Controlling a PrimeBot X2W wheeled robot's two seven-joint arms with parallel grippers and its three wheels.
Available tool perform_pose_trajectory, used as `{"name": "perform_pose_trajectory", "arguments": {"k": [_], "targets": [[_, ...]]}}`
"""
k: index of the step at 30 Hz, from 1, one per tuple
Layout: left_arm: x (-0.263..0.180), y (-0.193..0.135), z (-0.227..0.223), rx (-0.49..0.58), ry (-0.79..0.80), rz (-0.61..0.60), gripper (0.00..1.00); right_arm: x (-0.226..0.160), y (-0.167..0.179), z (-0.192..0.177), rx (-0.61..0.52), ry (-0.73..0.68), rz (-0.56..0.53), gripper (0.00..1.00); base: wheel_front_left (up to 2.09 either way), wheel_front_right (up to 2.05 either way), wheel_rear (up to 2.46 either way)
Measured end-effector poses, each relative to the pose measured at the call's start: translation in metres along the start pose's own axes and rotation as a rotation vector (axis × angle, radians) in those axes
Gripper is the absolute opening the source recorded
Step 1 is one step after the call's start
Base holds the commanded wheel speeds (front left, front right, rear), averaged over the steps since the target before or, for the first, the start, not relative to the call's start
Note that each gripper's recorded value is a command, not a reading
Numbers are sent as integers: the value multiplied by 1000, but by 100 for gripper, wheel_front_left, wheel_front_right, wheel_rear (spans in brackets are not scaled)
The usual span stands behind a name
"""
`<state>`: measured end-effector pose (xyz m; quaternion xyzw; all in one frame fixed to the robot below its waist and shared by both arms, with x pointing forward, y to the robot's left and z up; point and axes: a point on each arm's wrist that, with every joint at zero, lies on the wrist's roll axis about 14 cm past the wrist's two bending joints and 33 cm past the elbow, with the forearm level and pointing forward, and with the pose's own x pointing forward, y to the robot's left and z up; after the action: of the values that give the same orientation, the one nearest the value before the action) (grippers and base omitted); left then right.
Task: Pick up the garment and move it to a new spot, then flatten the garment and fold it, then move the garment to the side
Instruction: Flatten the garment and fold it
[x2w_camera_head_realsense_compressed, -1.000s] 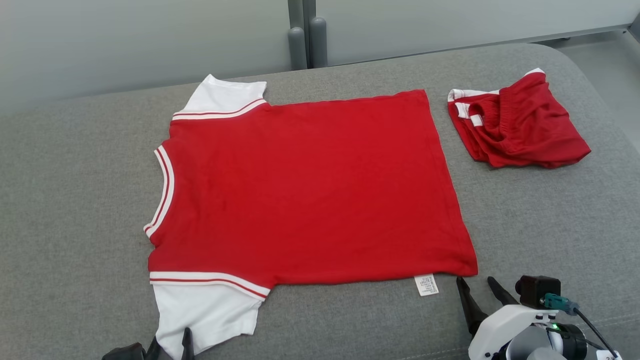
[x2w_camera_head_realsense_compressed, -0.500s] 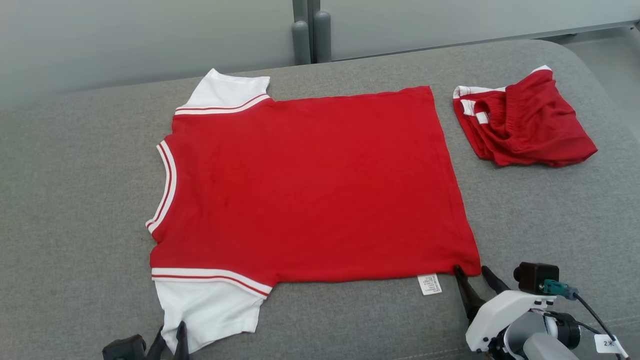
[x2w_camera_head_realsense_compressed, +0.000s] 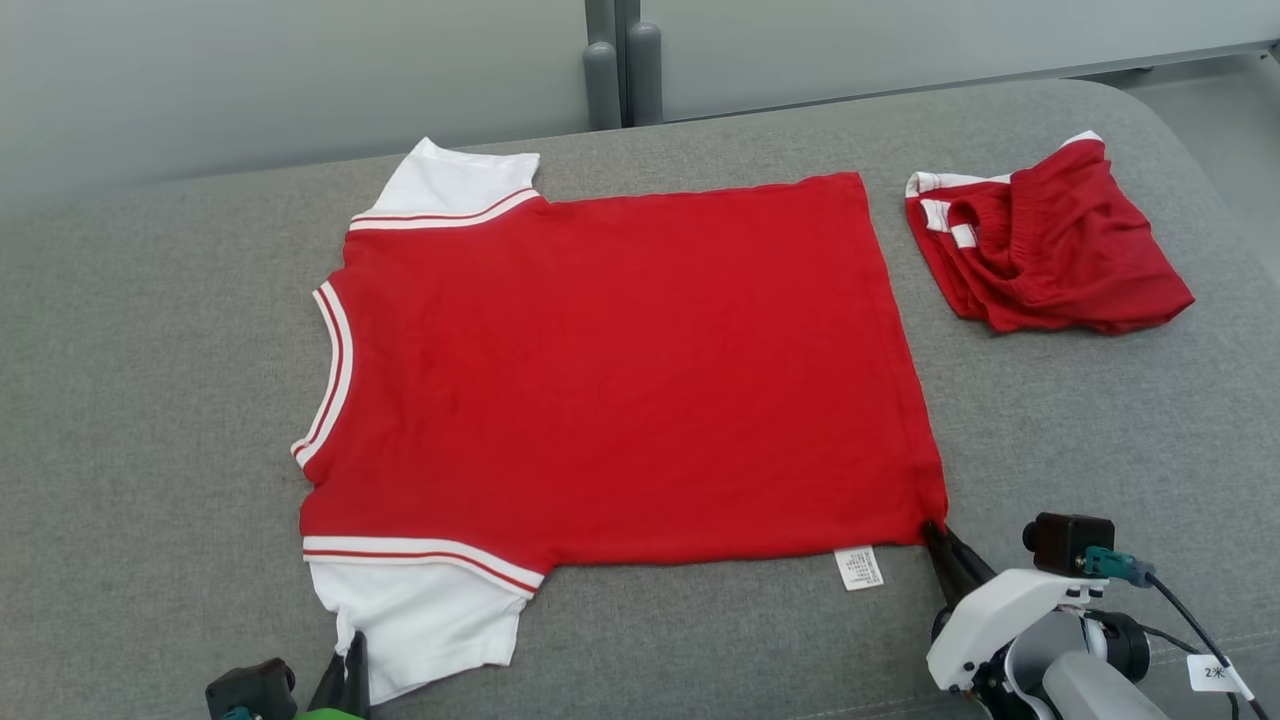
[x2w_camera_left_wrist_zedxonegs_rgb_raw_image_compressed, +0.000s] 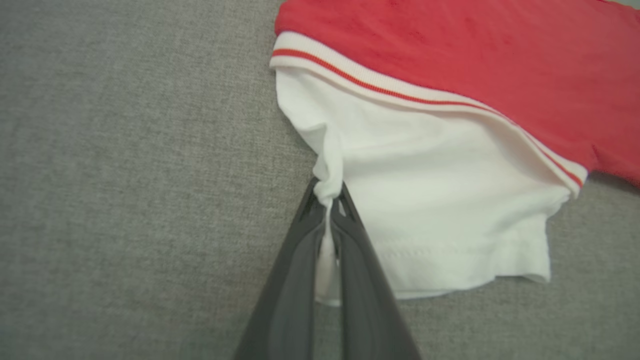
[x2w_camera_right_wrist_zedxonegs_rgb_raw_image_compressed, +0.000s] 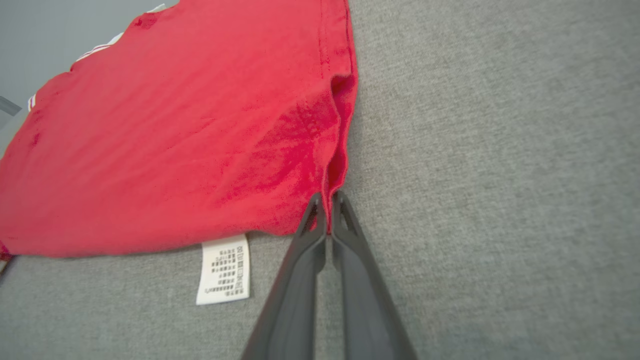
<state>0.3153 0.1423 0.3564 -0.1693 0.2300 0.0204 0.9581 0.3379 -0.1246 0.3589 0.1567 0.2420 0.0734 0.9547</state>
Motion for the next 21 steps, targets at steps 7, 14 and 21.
{"name": "perform_pose_trajectory", "arguments": {"k": [7, 14, 21], "targets": [[1, -3, 26, -47, -90, -13, 0, 6, 7, 23, -5, -74, 28, 0, 0, 0, 0], [1, -12, 60, -80, -203, -49, 0, 5, 8, 39, 48, -130, 38, 0, 0, 0, 0], [3, -29, 92, -93, -293, -114, 0, 4, 15, 51, 136, -174, 52, 0, 0, 0, 0]]}}
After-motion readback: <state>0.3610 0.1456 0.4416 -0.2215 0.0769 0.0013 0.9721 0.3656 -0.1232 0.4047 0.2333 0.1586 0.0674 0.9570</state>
